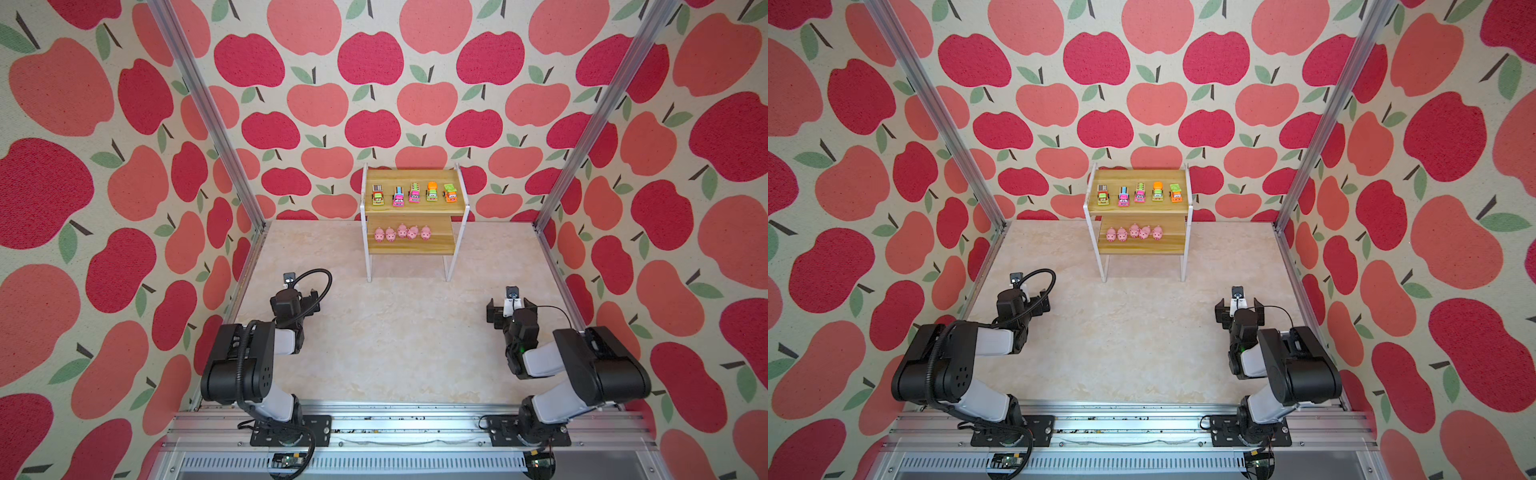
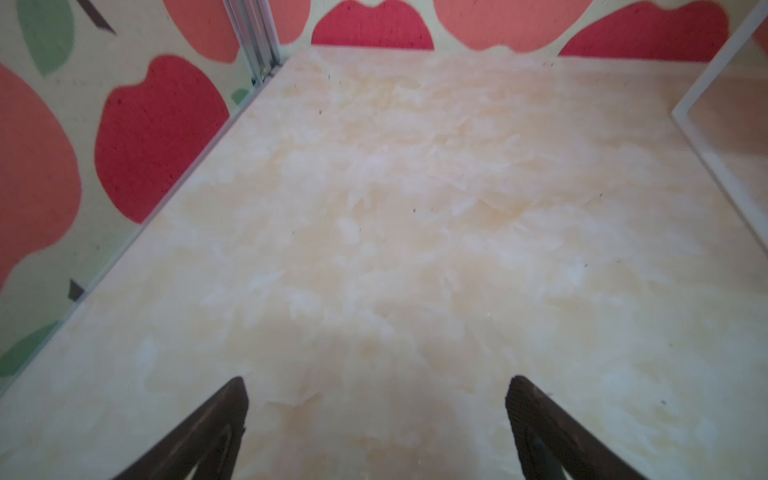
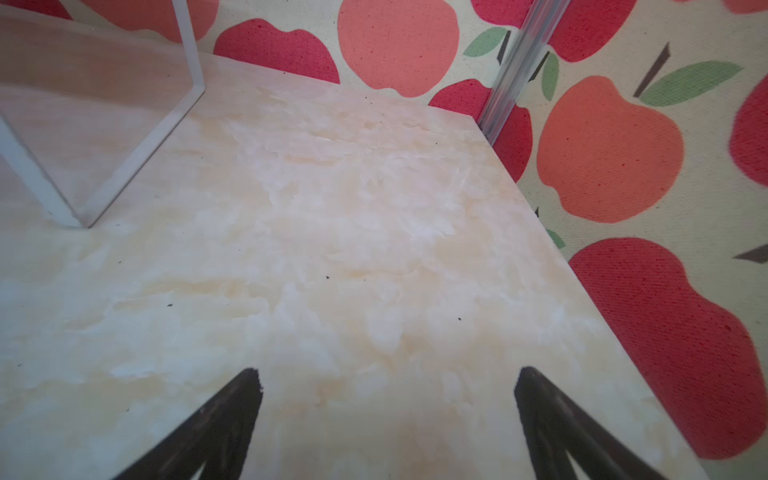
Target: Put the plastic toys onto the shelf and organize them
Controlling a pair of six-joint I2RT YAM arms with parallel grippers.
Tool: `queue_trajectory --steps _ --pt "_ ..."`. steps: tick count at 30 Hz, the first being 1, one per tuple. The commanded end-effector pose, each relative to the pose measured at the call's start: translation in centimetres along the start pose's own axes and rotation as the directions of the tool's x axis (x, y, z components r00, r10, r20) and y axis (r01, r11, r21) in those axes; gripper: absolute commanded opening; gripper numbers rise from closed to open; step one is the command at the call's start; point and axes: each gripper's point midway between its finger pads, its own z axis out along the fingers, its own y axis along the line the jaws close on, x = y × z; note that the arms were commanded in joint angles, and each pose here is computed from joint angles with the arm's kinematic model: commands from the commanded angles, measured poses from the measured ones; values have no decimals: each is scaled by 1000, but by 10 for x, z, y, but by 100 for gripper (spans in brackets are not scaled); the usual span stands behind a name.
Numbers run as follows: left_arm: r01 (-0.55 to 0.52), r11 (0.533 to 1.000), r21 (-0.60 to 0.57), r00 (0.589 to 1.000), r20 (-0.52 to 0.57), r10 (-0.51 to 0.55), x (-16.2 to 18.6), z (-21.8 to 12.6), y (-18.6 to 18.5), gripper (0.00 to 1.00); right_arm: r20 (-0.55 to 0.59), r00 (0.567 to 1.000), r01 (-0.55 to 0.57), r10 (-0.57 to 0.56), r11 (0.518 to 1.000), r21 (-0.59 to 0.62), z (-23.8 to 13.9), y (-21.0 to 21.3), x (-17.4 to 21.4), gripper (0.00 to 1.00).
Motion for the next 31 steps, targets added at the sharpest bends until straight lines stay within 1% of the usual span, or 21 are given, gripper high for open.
queue_trajectory --steps 1,3,4,5,6,8,9,12,13,24,31 --pt "53 999 4 994 96 -53 -28 1 9 99 146 989 -13 18 999 -37 12 4 -41 99" --pt "42 999 7 987 153 -42 -31 1 10 99 62 997 -35 36 999 -31 28 -1 -38 99" --pt "47 999 8 991 125 -47 -29 1 10 99 3 996 -86 86 995 -53 37 -8 -33 99" --pt "53 999 9 992 110 -53 -28 1 10 99 -26 992 -124 123 989 -84 40 -10 -31 99" --pt "53 999 9 992 118 -54 -29 1 10 99 -33 991 -136 133 984 -115 39 -9 -30 99" --pt "41 999 5 989 145 -41 -30 1 10 99 -5 992 -126 127 986 -108 38 -9 -31 99" --pt "44 999 3 991 128 -44 -29 1 10 99 -4 992 -124 125 986 -107 38 -9 -32 99" --pt "38 999 3 989 145 -38 -31 0 10 99 8 993 -117 119 987 -110 36 -7 -33 99" --pt "38 999 5 990 133 -38 -30 1 9 99 10 993 -114 116 986 -122 35 -5 -34 99" --pt "37 999 5 989 140 -38 -31 1 9 99 -9 994 -108 108 985 -132 39 -2 -33 99" --pt "37 999 5 990 139 -37 -30 1 9 99 2 994 -111 112 985 -130 37 -4 -34 99"
